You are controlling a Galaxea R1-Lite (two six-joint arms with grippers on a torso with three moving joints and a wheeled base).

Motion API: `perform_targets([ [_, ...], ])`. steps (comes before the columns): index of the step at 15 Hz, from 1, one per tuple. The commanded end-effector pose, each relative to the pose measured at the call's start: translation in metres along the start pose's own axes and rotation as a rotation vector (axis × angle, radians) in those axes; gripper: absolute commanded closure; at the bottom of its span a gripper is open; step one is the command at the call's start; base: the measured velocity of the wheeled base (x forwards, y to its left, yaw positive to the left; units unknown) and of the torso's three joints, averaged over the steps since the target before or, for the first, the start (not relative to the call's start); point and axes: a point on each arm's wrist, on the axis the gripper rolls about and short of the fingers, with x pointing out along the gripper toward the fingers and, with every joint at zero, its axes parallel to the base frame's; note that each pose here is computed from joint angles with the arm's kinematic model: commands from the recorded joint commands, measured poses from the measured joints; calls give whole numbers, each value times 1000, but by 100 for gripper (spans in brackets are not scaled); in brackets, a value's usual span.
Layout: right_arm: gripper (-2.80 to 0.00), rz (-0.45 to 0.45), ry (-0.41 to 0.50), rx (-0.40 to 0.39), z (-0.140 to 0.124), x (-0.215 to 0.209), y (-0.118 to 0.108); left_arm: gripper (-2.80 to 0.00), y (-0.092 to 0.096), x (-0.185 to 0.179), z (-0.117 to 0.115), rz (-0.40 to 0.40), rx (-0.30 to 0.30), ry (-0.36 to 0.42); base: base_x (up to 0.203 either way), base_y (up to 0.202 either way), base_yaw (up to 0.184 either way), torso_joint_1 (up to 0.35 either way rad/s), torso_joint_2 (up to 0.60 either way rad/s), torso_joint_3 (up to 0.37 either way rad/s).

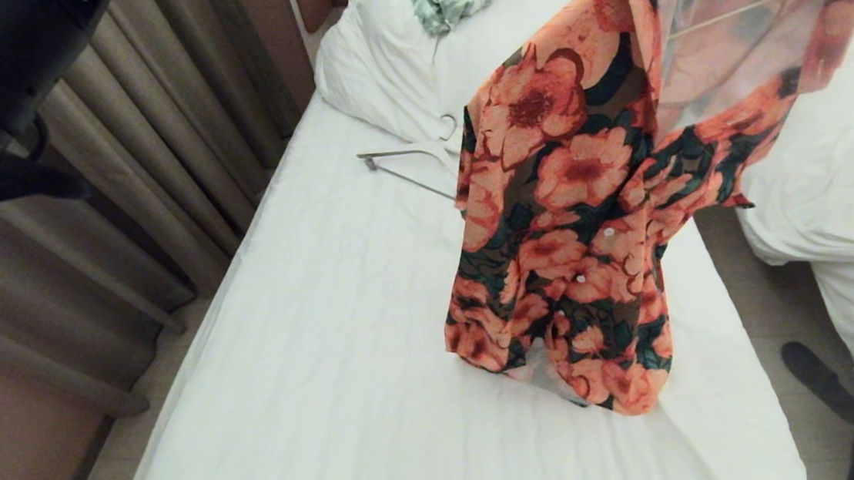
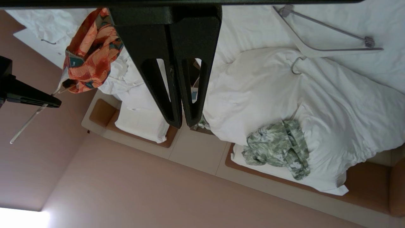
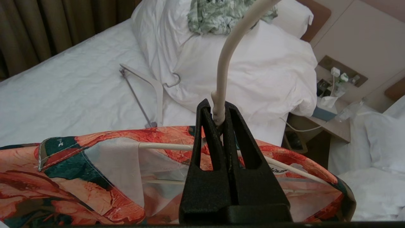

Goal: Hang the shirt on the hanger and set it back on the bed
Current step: Take the clothes hanger out of the clothes

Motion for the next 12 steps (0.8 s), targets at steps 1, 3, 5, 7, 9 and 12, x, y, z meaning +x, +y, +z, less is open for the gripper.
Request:
perform_targets([
  [1,0,1,3,-9,-1,3,1,0,0,0,1,2,-5,-6,0,0,0,147,-325,-192],
  [3,0,-4,6,-10,-2,3,0,0,1,0,0,1,-5,0,0,0,0,152,-329,-180],
  [5,0,-17,14,-14,-4,4,-3,0,0,0,-5,6,-9,60,0,0,0,147,-320,-179],
  [7,0,-20,23,-13,-6,5,-4,0,-4,1,-17,0,-22,166,0,0,0,151,-335,-188],
  [9,0,-24,29,-13,-8,5,-7,0,-1,8,-47,-21,-7,297,0,0,0,15,-34,-17],
  [12,0,-31,68,-21,-16,7,-10,0,5,8,-89,-86,80,425,0,0,0,0,0,0],
])
